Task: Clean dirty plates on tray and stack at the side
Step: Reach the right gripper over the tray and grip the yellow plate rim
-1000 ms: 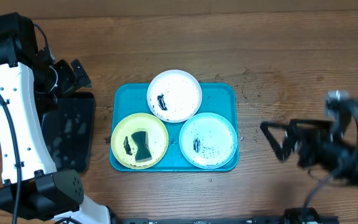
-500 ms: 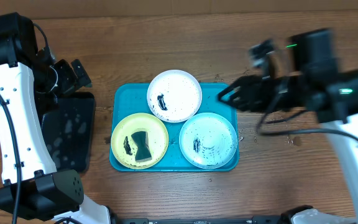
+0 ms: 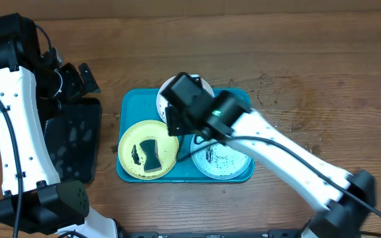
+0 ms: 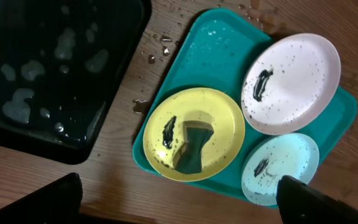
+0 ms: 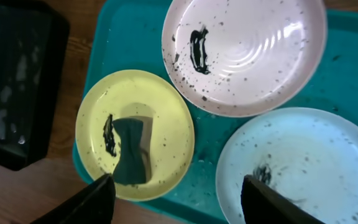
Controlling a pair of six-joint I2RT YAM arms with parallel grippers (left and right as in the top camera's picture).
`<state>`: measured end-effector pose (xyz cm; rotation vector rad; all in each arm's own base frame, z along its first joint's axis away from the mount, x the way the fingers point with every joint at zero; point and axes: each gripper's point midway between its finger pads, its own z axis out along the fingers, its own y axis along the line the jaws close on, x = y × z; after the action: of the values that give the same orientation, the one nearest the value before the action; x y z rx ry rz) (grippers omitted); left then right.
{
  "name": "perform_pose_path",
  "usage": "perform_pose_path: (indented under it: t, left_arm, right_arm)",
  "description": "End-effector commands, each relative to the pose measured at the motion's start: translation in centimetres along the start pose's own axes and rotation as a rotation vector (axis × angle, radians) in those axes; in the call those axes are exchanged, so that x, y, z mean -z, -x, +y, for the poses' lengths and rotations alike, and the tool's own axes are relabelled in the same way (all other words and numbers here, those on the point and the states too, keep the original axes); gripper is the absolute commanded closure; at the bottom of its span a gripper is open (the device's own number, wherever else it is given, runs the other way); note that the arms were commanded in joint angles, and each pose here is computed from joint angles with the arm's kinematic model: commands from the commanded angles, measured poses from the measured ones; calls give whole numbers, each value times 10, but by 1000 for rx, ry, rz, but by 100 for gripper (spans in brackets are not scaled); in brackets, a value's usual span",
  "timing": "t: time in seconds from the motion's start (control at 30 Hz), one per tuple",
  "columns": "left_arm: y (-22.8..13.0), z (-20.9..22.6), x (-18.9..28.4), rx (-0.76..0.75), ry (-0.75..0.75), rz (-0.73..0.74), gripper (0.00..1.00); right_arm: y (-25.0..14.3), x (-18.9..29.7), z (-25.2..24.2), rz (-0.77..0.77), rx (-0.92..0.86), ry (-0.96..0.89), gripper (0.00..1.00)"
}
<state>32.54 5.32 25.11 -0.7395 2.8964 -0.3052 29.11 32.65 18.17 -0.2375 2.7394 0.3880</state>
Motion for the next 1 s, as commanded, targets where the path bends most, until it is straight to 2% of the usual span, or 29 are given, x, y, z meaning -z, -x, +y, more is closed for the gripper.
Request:
perform_pose_path:
  t: [0.0,0.1,0.17,0.2,0.27,0.3,0.4,0.6,0.7,0.8,0.87,0.97]
  left_arm:
    - [-6,-9,8,-63,-37,-15,0]
    - [-7,-12,7,-74,-37,-9,0]
    - [-9,-15,6,-81,-37,-6,1]
    - [-9,-16,5,-85,-37,-4,3]
    - [-9,-16,5,-84,-37,-4,19]
    - [-9,-16,5,-84,-38,-4,21]
    - [-9,-16,5,-74,-38,-4,16]
    - [-7,-16,5,-52,-41,-11,14]
    - [-8,-16,5,-56,-40,-10,0]
    - [-8,-16,5,-55,-40,-8,0]
    - [-8,-16,5,-55,-40,-8,8]
    - [-8,-16,5,-55,-40,-8,10]
  right_arm:
    - [-12,-41,7,80,36,1,42]
    - [-20,-62,7,128,39,-2,54]
    - [-26,-74,3,151,40,-26,56]
    - [-29,-80,1,164,40,-37,56]
    - [-33,-90,-2,186,41,-53,55]
    - [-36,-96,-4,198,41,-62,55]
    - [-44,-109,-8,230,47,-81,55]
    - [-57,-128,-8,280,98,-59,51]
    - [-56,-135,-8,260,97,-49,52]
    - [-58,-140,-8,253,96,-38,56]
    - [-63,-145,-8,262,94,-21,62]
    - [-69,-151,-11,267,93,-18,63]
